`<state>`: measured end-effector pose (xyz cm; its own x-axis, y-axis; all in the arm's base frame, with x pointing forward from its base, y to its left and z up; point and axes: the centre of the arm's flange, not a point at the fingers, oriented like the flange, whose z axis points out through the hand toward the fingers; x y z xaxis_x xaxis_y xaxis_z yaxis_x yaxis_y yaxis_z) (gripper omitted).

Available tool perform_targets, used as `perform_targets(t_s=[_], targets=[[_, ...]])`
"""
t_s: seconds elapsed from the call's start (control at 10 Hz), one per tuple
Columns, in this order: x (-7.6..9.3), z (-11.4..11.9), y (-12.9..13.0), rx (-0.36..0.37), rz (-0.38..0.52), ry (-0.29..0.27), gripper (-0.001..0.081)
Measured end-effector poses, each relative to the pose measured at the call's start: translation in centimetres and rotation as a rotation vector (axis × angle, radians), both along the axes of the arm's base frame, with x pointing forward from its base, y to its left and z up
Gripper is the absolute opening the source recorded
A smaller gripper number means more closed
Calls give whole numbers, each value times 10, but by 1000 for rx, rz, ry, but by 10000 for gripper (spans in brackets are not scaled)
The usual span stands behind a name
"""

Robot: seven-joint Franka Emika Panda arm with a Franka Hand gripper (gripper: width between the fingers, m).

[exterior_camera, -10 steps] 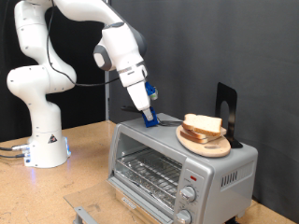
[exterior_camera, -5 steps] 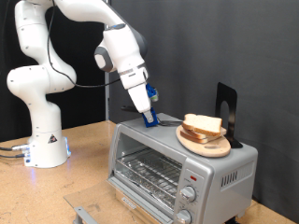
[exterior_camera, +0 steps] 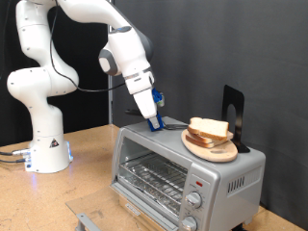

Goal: Make a piece of toast with the oven

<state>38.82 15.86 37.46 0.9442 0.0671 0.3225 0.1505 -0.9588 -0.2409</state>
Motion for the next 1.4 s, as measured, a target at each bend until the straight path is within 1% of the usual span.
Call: perform_targets(t_s=[0.2,0.3,0.4,1.2,1.4], targets=[[1,1,0,1,0,-1,548],[1,1,1,2,-1,0,548],[1,1,0,1,-4,3,490],[3,2,-1,-9,-6,27,494],[3,1,-2,-21,-10,35,494]])
